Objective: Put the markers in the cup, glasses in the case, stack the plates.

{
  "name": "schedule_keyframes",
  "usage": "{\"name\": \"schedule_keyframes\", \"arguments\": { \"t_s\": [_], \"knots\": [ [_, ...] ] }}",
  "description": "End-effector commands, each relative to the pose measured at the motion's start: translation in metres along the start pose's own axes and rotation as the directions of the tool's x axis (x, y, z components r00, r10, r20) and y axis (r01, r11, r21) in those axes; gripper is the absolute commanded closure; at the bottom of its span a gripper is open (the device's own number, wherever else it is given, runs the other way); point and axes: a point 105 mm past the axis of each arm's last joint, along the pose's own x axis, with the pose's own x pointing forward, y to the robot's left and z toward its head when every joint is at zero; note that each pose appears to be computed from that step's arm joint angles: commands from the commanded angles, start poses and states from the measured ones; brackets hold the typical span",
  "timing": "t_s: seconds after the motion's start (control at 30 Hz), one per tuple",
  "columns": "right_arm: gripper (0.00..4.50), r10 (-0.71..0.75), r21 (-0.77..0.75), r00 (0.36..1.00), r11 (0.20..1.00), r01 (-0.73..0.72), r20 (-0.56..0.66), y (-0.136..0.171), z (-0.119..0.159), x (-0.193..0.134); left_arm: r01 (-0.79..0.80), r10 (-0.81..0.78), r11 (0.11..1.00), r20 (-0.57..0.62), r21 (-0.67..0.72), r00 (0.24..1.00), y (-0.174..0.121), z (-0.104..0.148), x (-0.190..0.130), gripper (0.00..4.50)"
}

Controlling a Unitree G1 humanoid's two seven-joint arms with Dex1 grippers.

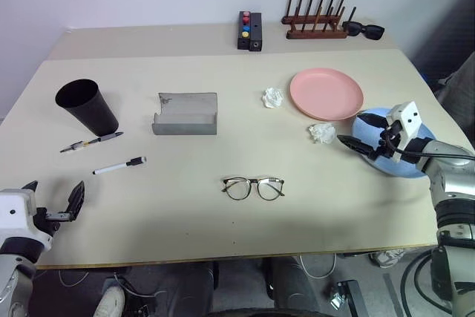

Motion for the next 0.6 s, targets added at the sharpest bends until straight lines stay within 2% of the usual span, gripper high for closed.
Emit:
{"name": "schedule_keyframes", "arguments": {
  "t_s": [0.03,0.47,0.6],
  "knots": [
    [0.0,-0.003,-0.035,0.999,0.999,0.004,0.034,-0.004,0.012,0.002,-0.021,0.02,0.999,0.043,0.028,0.999,0.004,0.01,-0.003,0.02],
    [0.0,0.052,-0.074,0.995,0.996,-0.045,0.085,0.012,0.023,0.022,-0.028,0.027,0.999,0.039,0.032,0.999,0.007,0.007,0.0,0.02],
    [0.0,0.163,-0.122,0.972,0.982,-0.143,0.17,0.045,0.047,0.05,-0.051,0.049,0.998,0.046,0.046,0.998,0.003,0.012,0.005,0.02]
  ]
}}
